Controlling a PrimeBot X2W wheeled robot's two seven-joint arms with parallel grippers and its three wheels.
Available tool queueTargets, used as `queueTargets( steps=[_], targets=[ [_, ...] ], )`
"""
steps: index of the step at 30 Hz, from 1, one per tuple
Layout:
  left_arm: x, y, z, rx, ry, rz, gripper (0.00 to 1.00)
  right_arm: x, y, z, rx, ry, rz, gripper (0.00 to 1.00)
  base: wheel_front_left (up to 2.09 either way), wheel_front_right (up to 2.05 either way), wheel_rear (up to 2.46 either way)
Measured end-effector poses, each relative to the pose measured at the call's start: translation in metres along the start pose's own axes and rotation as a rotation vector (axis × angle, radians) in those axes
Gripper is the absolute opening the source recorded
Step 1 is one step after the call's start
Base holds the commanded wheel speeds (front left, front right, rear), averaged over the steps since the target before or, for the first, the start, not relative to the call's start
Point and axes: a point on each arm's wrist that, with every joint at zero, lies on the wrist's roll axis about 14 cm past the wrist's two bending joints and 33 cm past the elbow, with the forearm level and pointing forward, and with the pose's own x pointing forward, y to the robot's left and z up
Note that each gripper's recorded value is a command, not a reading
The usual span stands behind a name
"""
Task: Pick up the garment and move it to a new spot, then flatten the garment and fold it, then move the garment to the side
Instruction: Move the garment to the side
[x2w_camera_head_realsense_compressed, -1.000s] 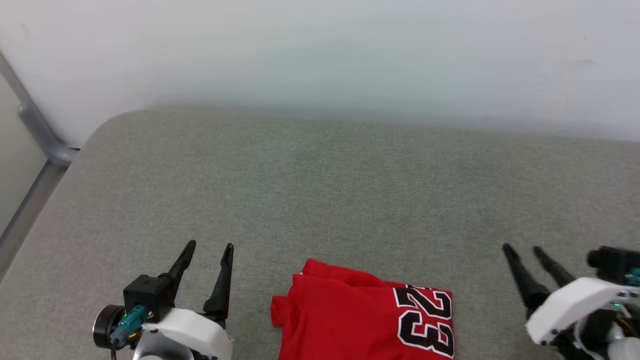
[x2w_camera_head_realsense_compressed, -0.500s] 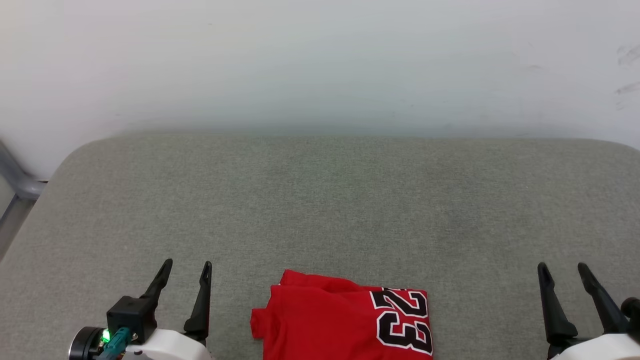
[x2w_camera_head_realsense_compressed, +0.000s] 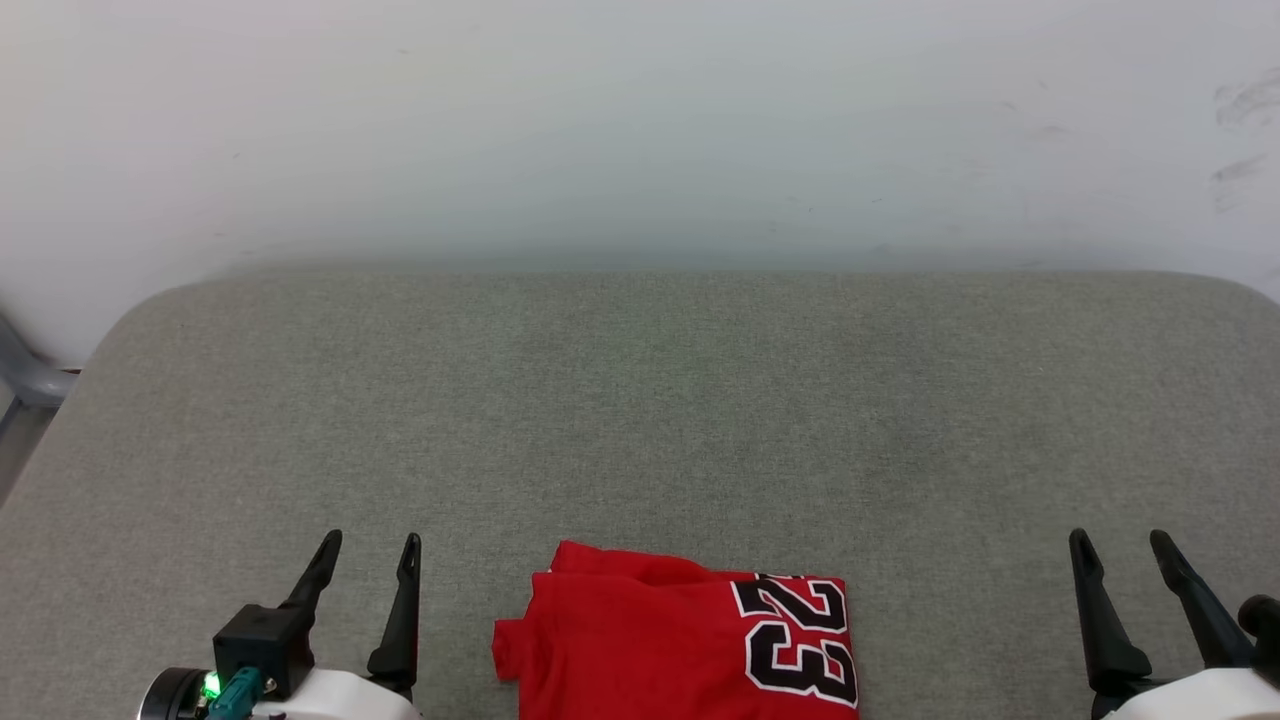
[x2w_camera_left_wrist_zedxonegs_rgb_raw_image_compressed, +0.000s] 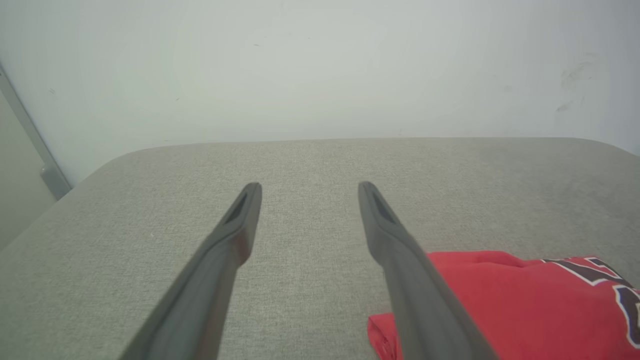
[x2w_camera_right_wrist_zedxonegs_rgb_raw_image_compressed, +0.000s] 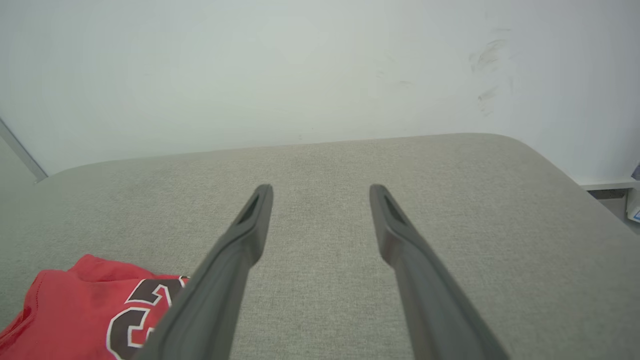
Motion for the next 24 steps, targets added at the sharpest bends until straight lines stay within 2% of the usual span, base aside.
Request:
queueTargets(
  steps=[5, 12, 18, 24],
  targets=[
    [0.002, 0.004, 0.006, -0.007, -0.02, 0.014, 1.0, 0.003, -0.013, -0.009, 0.042, 0.062, -0.033, 1.0, 0.0, 0.0, 0.0],
    [0.006, 0.007, 0.021, -0.016, -0.076, 0.031, 1.0, 0.008, -0.014, -0.073, 0.187, 0.417, -0.025, 1.0, 0.0, 0.0, 0.0],
    [0.012, 0.015, 0.027, -0.022, -0.099, 0.062, 1.0, 0.013, 0.028, -0.123, 0.228, 0.739, 0.11, 1.0, 0.0, 0.0, 0.0],
    [0.014, 0.027, 0.019, -0.026, -0.077, 0.102, 1.0, 0.007, 0.079, -0.16, 0.286, 0.973, 0.266, 1.0, 0.0, 0.0, 0.0]
  ],
)
